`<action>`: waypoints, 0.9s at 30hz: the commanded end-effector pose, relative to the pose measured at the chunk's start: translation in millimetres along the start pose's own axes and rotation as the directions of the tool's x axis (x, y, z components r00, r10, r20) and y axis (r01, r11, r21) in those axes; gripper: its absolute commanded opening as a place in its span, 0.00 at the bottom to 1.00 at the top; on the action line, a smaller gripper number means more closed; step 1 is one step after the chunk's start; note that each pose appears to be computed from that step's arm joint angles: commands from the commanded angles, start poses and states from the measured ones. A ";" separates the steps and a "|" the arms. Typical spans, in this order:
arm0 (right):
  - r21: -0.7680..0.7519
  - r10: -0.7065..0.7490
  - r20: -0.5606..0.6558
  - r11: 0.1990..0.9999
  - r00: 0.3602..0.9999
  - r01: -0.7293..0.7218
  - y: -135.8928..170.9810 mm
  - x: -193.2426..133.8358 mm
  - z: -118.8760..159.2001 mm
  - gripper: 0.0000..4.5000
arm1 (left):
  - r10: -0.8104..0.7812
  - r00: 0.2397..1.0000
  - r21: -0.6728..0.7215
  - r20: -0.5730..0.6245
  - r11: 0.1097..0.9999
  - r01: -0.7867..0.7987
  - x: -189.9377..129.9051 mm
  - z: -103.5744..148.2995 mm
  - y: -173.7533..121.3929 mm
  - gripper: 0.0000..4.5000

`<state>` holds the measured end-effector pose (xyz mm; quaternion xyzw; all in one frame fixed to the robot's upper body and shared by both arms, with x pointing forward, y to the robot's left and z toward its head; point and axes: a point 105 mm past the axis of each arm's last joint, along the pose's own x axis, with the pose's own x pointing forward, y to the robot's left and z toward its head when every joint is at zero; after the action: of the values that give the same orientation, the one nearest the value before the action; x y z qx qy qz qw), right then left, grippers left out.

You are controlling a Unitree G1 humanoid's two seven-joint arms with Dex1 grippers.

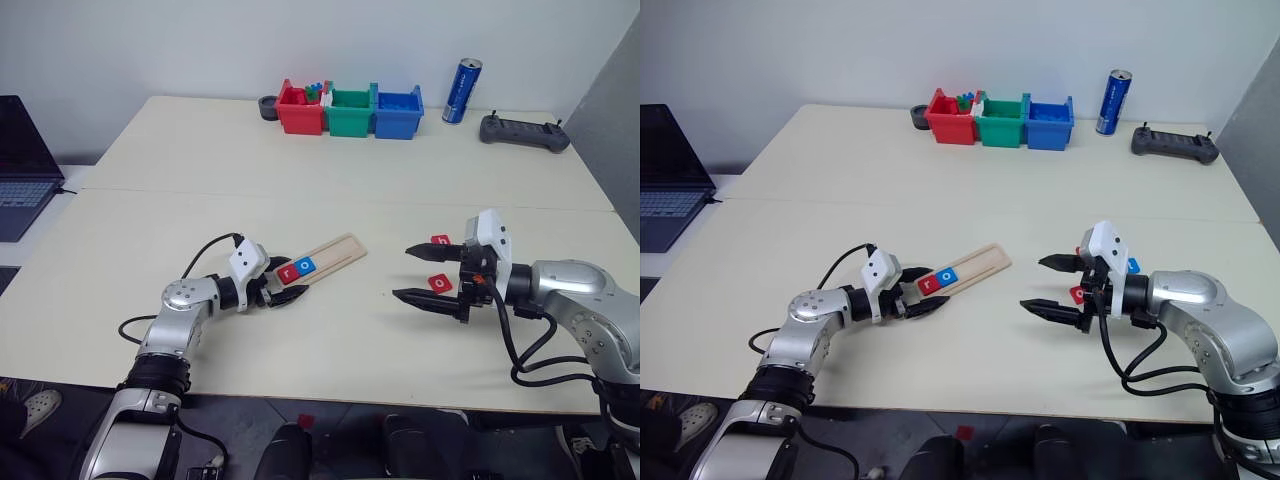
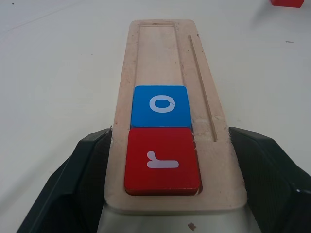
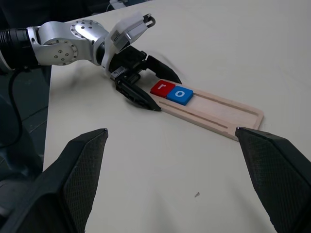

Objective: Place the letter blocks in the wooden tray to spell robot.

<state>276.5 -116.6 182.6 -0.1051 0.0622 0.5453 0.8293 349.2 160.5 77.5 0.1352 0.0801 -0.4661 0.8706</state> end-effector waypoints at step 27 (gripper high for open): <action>-0.169 0.077 -0.099 0.981 0.992 -0.093 17.3 -50.3 -30.9 1.00 | -0.576 0.818 0.270 0.002 0.788 0.554 31.5 29.0 -71.8 0.75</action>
<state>240.9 -160.4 150.7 -0.1796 0.0772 0.5816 0.7896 306.1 94.5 81.5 0.1834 0.0348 -0.7079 0.6812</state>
